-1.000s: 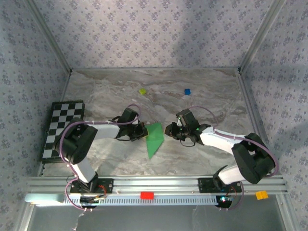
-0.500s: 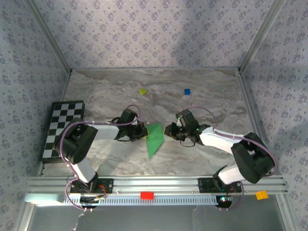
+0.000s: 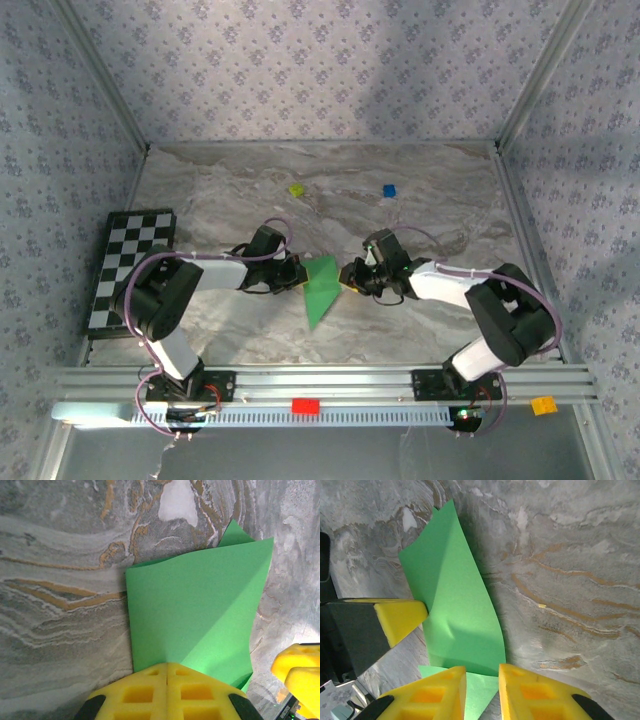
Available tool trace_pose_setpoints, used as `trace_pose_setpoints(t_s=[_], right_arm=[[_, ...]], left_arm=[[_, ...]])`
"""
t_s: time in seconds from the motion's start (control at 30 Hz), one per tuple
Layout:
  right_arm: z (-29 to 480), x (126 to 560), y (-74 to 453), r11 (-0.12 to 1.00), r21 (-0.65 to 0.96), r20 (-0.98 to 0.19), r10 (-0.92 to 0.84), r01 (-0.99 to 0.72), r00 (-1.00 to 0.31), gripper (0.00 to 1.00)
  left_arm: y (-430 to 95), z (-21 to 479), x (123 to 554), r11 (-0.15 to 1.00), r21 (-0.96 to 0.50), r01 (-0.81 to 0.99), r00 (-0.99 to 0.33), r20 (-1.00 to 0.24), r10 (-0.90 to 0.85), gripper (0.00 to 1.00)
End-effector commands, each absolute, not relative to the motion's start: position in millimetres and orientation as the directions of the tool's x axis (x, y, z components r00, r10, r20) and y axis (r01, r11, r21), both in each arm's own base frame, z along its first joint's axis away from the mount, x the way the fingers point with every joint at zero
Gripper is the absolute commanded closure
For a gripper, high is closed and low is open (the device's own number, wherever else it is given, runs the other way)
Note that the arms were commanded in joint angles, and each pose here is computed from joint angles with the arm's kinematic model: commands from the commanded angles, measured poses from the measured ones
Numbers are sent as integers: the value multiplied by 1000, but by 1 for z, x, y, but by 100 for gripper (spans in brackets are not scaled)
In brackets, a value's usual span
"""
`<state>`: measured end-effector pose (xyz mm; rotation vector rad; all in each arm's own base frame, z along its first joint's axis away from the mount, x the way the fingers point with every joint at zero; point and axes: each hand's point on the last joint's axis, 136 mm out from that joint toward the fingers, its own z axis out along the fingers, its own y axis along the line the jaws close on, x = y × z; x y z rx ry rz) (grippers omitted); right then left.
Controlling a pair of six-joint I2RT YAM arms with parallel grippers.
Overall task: Fold a paper plane with a square sheet of paper (pick it up from the middle)
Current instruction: Fold the wing for the fifth time at the center of the table.
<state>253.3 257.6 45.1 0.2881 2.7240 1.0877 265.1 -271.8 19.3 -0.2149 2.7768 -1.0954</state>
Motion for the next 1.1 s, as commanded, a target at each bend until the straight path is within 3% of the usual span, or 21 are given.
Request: trace_pose_setpoints(t_s=[0.0, 0.57, 1.07], right_arm=[[44, 255, 265, 704, 698, -63, 237, 127, -969, 73], [29, 247, 251, 769, 607, -34, 281, 203, -959, 66], [29, 244, 260, 735, 641, 5, 287, 223, -958, 65]], left_arm=[[-264, 12, 256, 745, -659, -100, -981, -59, -184, 98], [-263, 9, 256, 755, -647, -106, -982, -52, -182, 99], [-264, 10, 257, 757, -646, -102, -983, -50, -175, 99]])
